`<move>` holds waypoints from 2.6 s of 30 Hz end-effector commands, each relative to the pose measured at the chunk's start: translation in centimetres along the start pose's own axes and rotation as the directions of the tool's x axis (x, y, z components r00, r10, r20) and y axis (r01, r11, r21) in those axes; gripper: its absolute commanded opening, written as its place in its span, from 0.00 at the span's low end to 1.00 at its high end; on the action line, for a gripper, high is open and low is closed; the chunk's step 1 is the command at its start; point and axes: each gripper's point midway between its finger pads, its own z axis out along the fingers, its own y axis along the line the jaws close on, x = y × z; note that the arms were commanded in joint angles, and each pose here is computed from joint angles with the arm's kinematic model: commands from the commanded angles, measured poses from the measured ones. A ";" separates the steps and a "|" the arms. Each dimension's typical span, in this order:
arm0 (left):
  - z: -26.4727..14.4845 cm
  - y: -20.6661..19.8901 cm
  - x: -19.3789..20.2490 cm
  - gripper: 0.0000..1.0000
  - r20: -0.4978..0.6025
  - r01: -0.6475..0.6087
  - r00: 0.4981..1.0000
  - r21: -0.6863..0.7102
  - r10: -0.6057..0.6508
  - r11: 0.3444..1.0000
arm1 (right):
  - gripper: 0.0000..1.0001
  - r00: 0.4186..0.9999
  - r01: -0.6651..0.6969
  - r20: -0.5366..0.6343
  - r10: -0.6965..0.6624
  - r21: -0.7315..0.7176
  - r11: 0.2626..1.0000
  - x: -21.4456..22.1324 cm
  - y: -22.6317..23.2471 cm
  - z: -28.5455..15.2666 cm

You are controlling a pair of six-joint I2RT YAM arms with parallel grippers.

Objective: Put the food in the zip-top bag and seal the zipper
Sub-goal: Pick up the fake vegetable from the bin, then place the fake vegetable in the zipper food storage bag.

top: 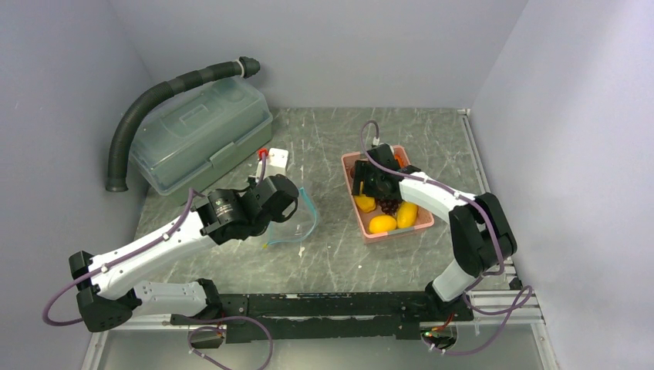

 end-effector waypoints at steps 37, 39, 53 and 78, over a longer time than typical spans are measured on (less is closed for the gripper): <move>-0.5 -0.5 -1.5 0.00 0.020 0.030 0.999 0.022 -0.030 0.999 | 0.49 0.998 0.018 0.054 -0.021 0.044 0.999 -0.6 -1.6 -4.3; -0.5 -0.6 -1.6 0.00 0.022 0.029 0.999 0.023 -0.029 0.999 | 0.49 0.997 0.014 0.077 -0.017 0.041 0.999 -1.0 -1.6 -5.2; -0.4 -0.7 -1.9 0.00 0.026 0.026 0.999 0.024 -0.027 0.999 | 0.46 0.977 0.007 0.212 0.018 -0.119 0.993 -3.1 0.5 -12.5; 0.0 -1.4 -2.1 0.00 0.015 0.017 1.000 0.036 -0.018 0.999 | 0.46 0.957 0.245 0.284 -0.053 -0.706 0.665 0.5 15.5 -23.6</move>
